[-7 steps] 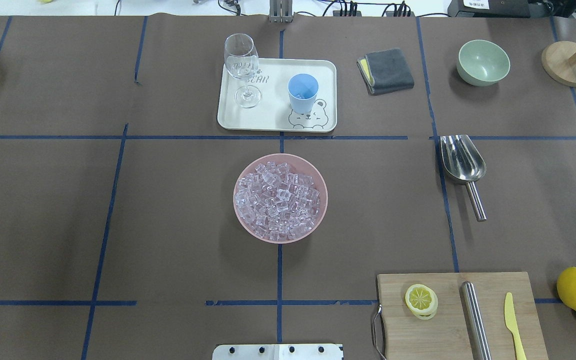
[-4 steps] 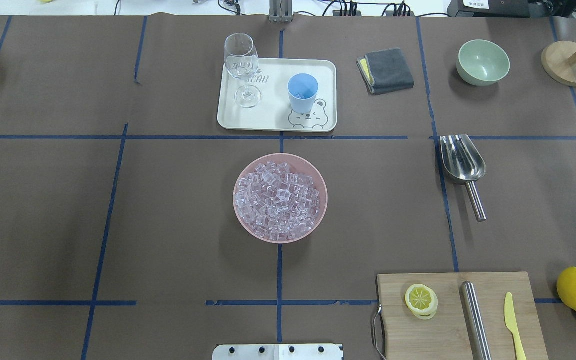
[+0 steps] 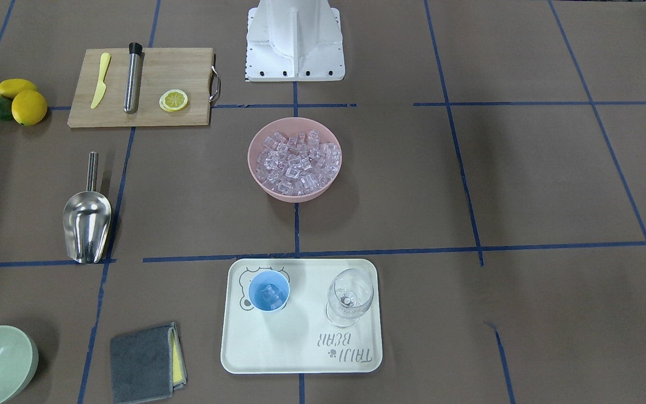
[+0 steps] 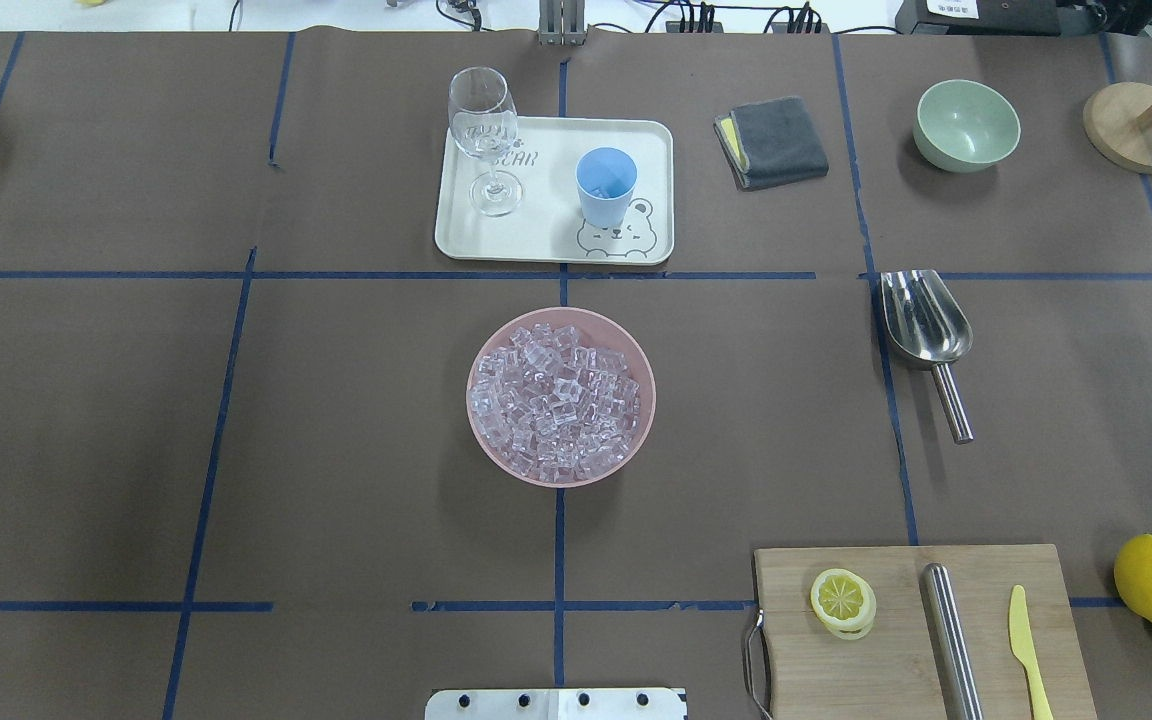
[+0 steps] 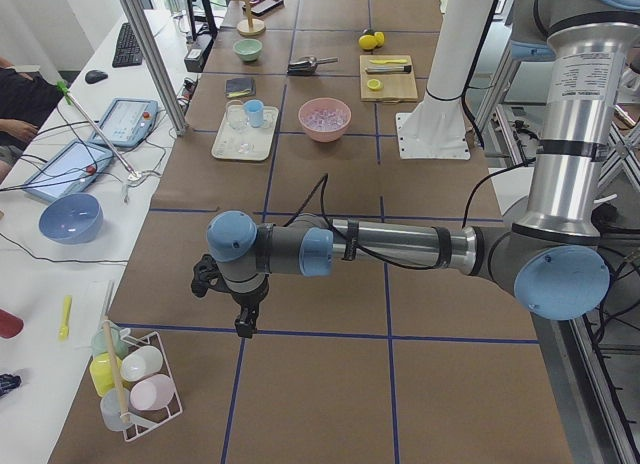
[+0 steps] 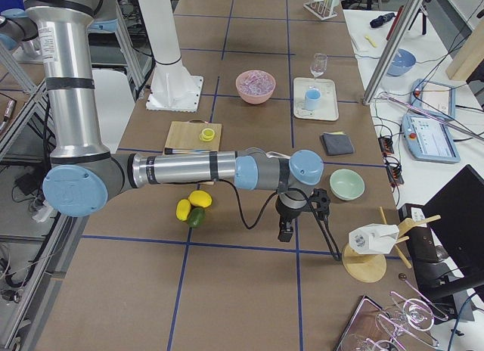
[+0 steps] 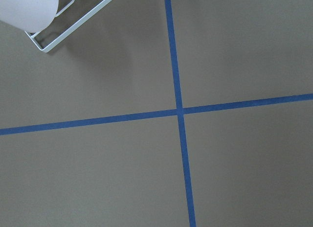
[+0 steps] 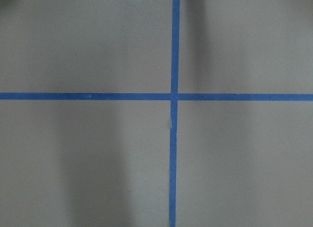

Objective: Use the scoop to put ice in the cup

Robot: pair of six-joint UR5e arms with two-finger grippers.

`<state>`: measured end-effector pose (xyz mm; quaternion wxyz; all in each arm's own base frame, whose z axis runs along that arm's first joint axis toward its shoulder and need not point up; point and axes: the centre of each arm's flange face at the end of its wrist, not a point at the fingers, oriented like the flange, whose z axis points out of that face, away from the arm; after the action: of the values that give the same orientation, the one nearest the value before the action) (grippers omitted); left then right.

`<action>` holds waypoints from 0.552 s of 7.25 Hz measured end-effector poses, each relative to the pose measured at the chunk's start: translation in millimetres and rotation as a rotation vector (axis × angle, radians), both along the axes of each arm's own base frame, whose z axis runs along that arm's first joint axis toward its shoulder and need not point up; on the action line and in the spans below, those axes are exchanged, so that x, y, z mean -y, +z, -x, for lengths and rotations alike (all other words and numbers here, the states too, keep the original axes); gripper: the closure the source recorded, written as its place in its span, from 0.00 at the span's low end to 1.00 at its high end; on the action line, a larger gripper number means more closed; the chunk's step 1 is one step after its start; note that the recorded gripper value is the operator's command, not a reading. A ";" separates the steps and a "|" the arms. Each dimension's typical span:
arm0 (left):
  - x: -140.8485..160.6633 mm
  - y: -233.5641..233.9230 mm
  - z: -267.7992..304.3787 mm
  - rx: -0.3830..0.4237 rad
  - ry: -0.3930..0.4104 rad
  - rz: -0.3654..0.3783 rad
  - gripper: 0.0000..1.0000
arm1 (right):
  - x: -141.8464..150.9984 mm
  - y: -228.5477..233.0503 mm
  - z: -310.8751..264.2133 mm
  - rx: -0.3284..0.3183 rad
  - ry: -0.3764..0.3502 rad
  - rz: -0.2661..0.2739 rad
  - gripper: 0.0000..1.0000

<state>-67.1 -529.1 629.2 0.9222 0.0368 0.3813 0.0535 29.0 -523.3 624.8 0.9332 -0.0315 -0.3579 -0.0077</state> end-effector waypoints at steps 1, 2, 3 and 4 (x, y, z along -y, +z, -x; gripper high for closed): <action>-1.1 1.4 -0.1 0.002 0.000 0.004 0.00 | -2.4 2.0 0.2 -0.001 0.000 0.004 0.00; -1.5 2.3 -0.2 0.003 0.000 0.007 0.00 | -3.4 1.6 0.5 0.001 -0.003 0.001 0.00; -1.7 2.8 -0.6 0.002 -0.001 0.009 0.00 | -3.6 0.8 0.7 0.003 -0.006 -0.003 0.00; -1.7 2.1 -0.9 0.001 -0.001 0.009 0.00 | -3.9 0.6 0.8 0.003 -0.008 -0.005 0.00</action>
<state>-66.2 -527.4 631.3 0.9225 0.0327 0.3812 0.0513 28.2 -519.4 625.4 0.9327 -0.0305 -0.3592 -0.0126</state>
